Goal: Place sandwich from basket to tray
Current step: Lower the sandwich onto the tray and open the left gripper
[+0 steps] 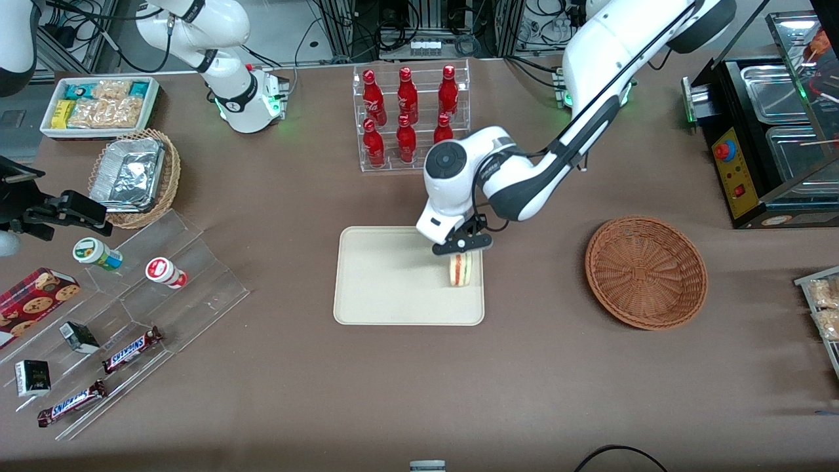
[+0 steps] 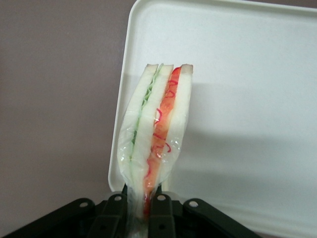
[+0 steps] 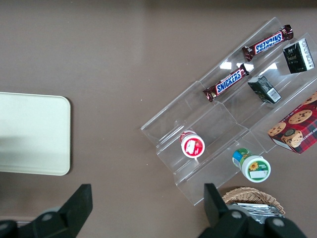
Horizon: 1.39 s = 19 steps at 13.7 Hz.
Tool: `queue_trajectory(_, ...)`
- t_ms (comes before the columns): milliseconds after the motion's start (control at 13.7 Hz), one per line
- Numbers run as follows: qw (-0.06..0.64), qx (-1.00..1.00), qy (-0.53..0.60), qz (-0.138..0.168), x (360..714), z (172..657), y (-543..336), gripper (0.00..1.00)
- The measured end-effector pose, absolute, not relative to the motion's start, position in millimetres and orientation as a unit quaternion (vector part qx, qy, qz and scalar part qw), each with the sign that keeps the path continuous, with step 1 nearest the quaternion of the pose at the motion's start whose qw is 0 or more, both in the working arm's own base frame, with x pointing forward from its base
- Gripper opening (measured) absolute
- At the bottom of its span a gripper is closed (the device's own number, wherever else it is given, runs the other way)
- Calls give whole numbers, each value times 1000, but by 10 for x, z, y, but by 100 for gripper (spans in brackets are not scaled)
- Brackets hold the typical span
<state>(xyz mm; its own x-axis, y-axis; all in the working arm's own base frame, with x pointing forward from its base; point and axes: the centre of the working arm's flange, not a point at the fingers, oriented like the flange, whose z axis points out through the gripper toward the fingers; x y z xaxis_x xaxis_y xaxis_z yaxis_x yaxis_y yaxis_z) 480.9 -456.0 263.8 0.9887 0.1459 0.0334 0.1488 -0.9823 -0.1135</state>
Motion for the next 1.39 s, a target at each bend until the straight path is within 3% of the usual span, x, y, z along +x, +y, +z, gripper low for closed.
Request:
queue_trajectory(512, 62, -996, -61, -22, 4758, 2400, -4758, 15)
queue_trajectory(659, 63, -996, -60, -23, 4775, 2383, -4748, 29)
queue_trajectory(878, 63, -995, -67, -27, 4855, 2391, -4703, 61)
queue_trajectory(1171, 46, -991, -110, -61, 5181, 2908, -4631, 100)
queue_trajectory(1390, 60, -980, -169, -89, 5304, 3672, -4383, 100)
